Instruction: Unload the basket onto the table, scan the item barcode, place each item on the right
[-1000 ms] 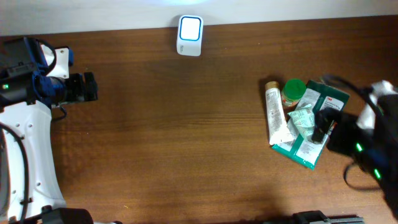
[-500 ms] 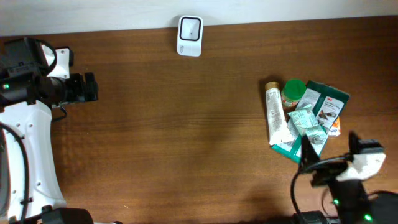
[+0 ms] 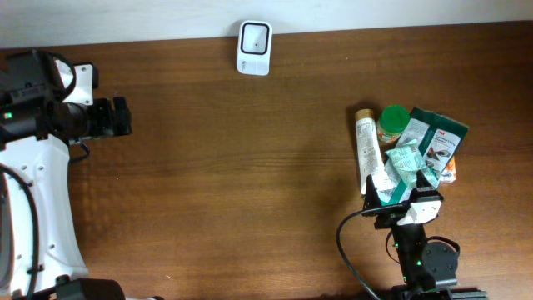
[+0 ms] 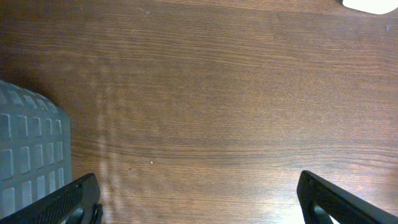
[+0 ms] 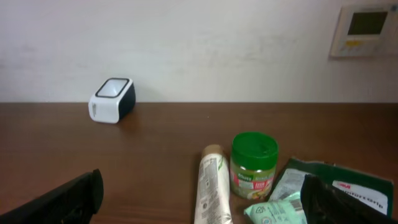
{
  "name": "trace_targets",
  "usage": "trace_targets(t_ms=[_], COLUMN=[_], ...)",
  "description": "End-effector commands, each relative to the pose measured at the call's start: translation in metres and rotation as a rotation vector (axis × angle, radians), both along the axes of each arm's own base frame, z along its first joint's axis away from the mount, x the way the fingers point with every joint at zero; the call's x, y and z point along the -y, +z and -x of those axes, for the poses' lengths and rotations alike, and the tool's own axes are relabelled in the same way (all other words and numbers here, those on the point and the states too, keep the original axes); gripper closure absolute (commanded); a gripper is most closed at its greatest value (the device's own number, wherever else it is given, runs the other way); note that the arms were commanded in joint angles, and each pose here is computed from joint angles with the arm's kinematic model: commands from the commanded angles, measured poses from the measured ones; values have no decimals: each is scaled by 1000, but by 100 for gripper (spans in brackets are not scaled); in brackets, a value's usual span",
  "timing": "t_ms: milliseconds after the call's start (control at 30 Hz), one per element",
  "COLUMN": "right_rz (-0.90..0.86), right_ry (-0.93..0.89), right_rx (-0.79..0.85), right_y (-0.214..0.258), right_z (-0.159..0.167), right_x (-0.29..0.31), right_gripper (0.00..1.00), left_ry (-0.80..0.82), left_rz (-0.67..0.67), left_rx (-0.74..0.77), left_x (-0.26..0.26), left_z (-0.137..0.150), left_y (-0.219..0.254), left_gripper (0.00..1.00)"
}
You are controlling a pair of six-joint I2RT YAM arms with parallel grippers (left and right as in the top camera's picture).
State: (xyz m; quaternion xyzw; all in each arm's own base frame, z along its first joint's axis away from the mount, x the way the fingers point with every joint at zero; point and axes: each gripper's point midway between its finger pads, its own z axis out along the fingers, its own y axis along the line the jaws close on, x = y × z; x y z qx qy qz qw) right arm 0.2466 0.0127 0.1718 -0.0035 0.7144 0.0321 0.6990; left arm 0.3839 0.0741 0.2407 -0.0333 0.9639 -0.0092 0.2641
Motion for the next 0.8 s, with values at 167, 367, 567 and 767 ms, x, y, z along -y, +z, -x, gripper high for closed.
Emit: trace_targets(t_ms=[167, 367, 567, 767], right_rz=[11, 11, 11, 11], right_ry=[-9, -9, -9, -9], right_rx=[-56, -56, -56, -56], right_y=[-16, -16, -16, -16], right_z=[1, 1, 1, 1], right_x=[2, 2, 2, 2], right_gripper=[2, 2, 2, 2], left_ry=[-16, -16, -25, -60], left_rz=[-4, -4, -24, -166], left_rx=[12, 12, 91, 463], left_x=[-1, -1, 13, 42], left_z=[0, 0, 42, 104], left_y=[4, 4, 29, -26], left_gripper=[1, 1, 1, 1])
